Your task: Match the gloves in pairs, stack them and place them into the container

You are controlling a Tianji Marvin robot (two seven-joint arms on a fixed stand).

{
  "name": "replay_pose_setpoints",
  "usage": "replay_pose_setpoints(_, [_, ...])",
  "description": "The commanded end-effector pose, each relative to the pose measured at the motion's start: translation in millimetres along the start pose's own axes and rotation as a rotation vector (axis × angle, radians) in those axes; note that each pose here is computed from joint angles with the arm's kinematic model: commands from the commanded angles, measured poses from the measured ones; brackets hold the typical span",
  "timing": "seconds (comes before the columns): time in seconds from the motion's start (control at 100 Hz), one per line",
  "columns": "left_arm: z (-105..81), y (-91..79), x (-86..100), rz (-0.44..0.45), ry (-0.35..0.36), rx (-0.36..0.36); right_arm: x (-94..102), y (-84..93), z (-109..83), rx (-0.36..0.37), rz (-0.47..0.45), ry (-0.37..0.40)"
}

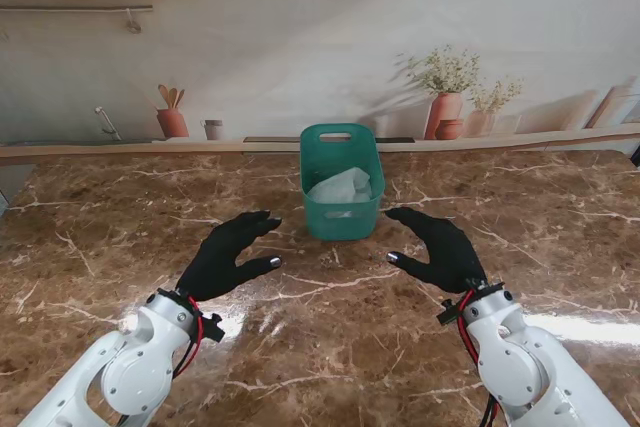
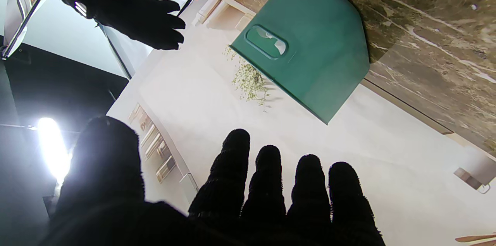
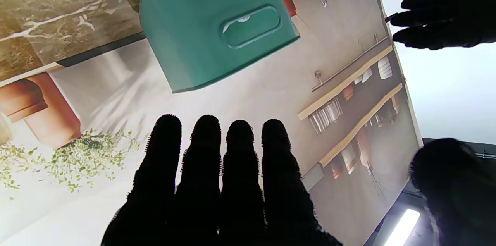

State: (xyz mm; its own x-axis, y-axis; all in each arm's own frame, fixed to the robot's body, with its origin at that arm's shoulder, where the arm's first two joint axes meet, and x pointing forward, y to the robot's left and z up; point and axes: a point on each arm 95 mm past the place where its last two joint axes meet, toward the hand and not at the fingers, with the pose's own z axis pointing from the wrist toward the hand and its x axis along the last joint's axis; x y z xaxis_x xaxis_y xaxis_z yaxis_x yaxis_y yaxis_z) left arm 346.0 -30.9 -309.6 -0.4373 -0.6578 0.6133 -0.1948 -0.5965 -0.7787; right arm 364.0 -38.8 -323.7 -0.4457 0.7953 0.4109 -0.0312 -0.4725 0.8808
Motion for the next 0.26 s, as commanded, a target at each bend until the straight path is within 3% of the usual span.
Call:
replay_pose_setpoints(0.0, [-1.8, 0.2, 1.5, -0.004, -0.005, -0.002, 0.6, 0.2, -1.0, 0.001, 0.006, -0.003])
replay_pose_setpoints(0.25, [2.2, 0.5, 3.7, -0.009, -0.01, -0.005, 0.5, 4.7, 3.3, -0.001, 0.006, 0.006])
